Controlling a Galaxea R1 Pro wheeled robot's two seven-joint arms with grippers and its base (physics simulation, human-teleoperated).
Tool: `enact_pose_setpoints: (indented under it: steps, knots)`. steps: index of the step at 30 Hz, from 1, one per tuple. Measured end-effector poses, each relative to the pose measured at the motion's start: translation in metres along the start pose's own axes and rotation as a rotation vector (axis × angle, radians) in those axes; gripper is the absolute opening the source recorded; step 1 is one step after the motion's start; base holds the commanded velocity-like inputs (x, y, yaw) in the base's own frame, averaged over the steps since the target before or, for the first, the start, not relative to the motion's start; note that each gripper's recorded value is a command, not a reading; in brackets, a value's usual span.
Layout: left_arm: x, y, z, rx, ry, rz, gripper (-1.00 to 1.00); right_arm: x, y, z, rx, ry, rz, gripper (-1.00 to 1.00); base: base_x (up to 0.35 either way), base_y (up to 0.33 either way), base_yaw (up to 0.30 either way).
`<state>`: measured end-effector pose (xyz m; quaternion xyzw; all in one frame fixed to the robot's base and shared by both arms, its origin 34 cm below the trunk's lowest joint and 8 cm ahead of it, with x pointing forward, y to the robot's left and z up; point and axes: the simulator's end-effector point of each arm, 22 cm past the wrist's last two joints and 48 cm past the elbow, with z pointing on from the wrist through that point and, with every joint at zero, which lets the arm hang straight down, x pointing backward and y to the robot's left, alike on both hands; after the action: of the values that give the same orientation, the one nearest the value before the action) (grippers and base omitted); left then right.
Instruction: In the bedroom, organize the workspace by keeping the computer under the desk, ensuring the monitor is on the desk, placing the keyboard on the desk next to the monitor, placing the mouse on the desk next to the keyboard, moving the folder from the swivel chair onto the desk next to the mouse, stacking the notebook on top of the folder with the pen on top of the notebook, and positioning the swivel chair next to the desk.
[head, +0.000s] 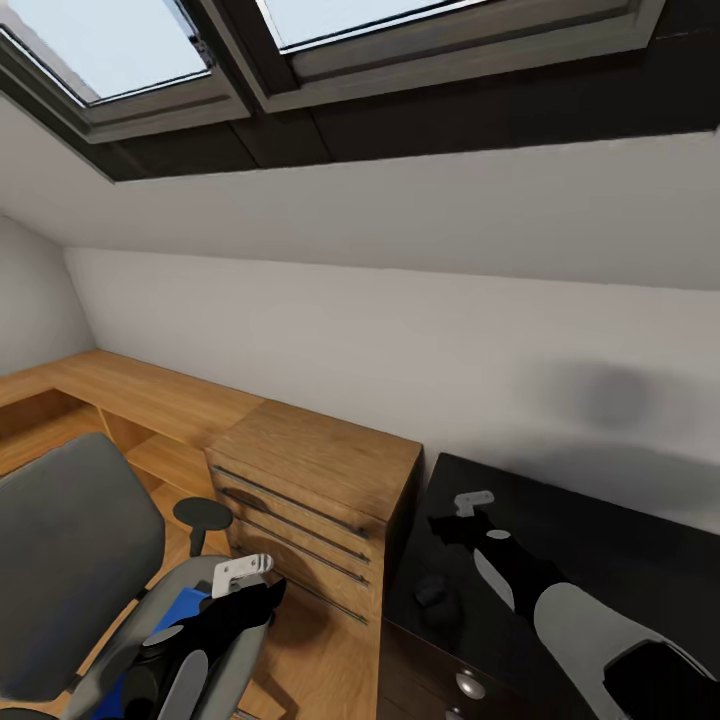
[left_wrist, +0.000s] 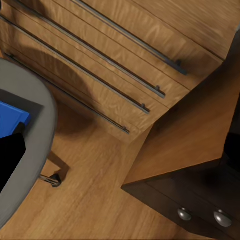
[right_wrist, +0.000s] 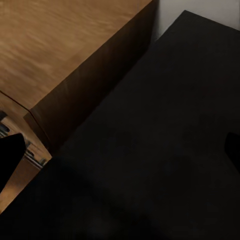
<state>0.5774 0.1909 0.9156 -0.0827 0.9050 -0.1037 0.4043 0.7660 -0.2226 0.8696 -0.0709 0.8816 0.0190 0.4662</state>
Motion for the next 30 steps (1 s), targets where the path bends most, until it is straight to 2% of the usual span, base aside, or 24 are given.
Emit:
enact_pose_setpoints:
  steps: [3, 5, 7, 10, 13, 18, 23, 30]
  knots:
    - [0.002, 0.001, 0.003, -0.001, 0.001, 0.000, 1.00, 0.006, 0.007, 0.003, -0.028, 0.025, 0.001, 1.00, 0.000, 0.000, 0.000]
    - [0.006, -0.005, 0.005, 0.010, 0.006, 0.011, 1.00, 0.009, 0.009, 0.005, -0.038, 0.038, 0.001, 1.00, 0.000, 0.000, 0.000]
    - [0.013, -0.019, 0.007, 0.035, 0.015, 0.040, 1.00, 0.017, 0.016, 0.006, -0.048, 0.070, 0.004, 1.00, 0.000, 0.000, 0.000]
    - [0.017, -0.025, 0.009, 0.045, 0.020, 0.055, 1.00, 0.028, 0.029, 0.008, -0.067, 0.123, 0.010, 1.00, 0.000, 0.000, 0.000]
    - [0.020, -0.024, 0.012, 0.045, 0.022, 0.057, 1.00, 0.039, 0.034, 0.009, -0.075, 0.166, 0.010, 1.00, 0.000, 0.000, 0.000]
    - [0.020, -0.023, 0.012, 0.045, 0.022, 0.057, 1.00, 0.043, 0.036, 0.008, -0.080, 0.188, 0.009, 1.00, 0.000, 0.000, 0.000]
    - [0.020, -0.022, 0.012, 0.042, 0.023, 0.057, 1.00, 0.054, 0.049, 0.004, -0.141, 0.243, 0.012, 1.00, 0.000, 0.000, 0.000]
    - [0.020, -0.022, 0.012, 0.042, 0.023, 0.058, 1.00, 0.064, 0.051, 0.001, -0.152, 0.291, 0.016, 1.00, 0.000, 0.000, 0.000]
